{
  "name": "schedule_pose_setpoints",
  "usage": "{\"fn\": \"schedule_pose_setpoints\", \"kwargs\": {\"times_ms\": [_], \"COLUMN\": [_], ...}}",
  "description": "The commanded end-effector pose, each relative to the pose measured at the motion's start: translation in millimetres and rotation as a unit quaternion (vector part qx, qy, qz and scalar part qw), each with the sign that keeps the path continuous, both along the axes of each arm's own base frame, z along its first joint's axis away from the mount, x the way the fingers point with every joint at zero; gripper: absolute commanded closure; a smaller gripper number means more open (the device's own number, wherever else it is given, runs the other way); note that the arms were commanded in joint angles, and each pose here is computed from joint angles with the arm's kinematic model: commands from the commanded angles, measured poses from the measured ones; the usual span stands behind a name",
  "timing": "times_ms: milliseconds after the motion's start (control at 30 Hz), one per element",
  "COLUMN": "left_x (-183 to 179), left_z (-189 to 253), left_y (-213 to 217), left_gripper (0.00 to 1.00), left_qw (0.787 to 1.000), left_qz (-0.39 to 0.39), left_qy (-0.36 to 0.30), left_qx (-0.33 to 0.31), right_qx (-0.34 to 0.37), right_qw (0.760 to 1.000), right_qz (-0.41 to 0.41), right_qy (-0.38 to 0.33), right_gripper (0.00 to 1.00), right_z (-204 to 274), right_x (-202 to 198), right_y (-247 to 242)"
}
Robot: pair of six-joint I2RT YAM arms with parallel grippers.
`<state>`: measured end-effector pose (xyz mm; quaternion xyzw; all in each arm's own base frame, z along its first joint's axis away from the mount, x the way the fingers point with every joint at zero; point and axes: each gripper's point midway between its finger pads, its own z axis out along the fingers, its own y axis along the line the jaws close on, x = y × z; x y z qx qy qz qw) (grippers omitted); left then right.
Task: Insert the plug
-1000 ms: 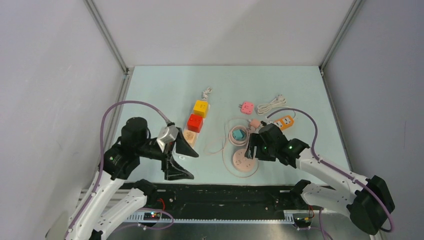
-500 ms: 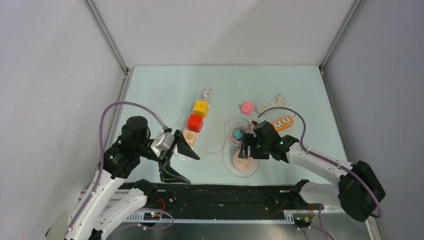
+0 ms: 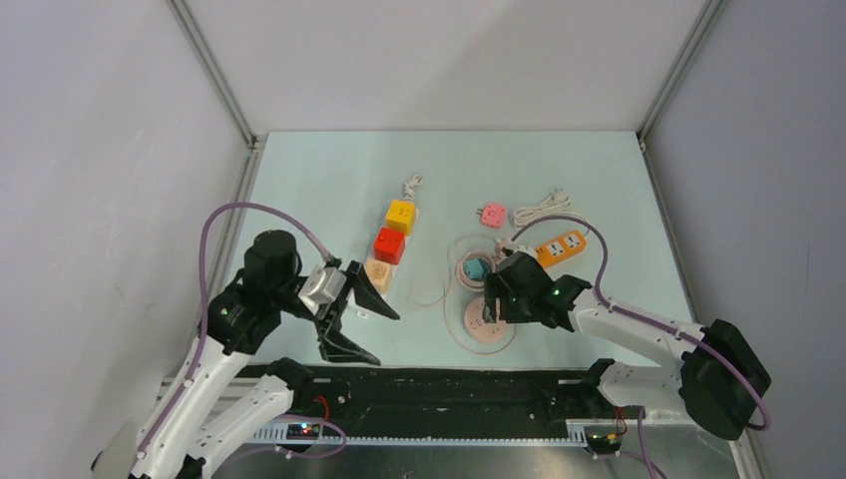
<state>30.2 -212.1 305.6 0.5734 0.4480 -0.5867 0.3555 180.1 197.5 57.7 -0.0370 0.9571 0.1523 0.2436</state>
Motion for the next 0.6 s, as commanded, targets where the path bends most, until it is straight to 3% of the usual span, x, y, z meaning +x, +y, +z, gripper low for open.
{"fn": "schedule_pose_setpoints", "kwargs": {"times_ms": [0, 167, 300, 400, 567], "left_x": [35.2, 59.0, 79.3, 98.5, 138.9], "left_z": [-11.2, -17.0, -18.8, -18.4, -19.7], "left_y": [-6.5, -8.4, -8.6, -5.4, 10.6], "left_gripper": [0.18, 0.26, 0.41, 0.49, 0.47], "left_qw": [0.995, 0.985, 0.973, 0.957, 0.907], "left_qz": [0.095, 0.157, 0.216, 0.279, 0.415], "left_qy": [0.001, 0.01, 0.021, 0.026, 0.034], "left_qx": [0.04, 0.067, 0.076, 0.077, 0.066], "right_qx": [-0.016, -0.014, 0.006, 0.029, 0.072], "right_qw": [0.999, 0.999, 0.999, 0.999, 0.996], "right_qz": [-0.04, -0.046, -0.026, -0.019, 0.012], "right_qy": [-0.013, -0.001, 0.018, 0.036, 0.044], "right_gripper": [0.24, 0.27, 0.33, 0.36, 0.4], "right_z": [8.7, 6.0, 2.3, 0.5, 3.0], "right_x": [9.4, 5.1, -0.1, -3.0, -6.8], "right_y": [-7.7, -6.7, 7.0, 19.0, 46.6]}}
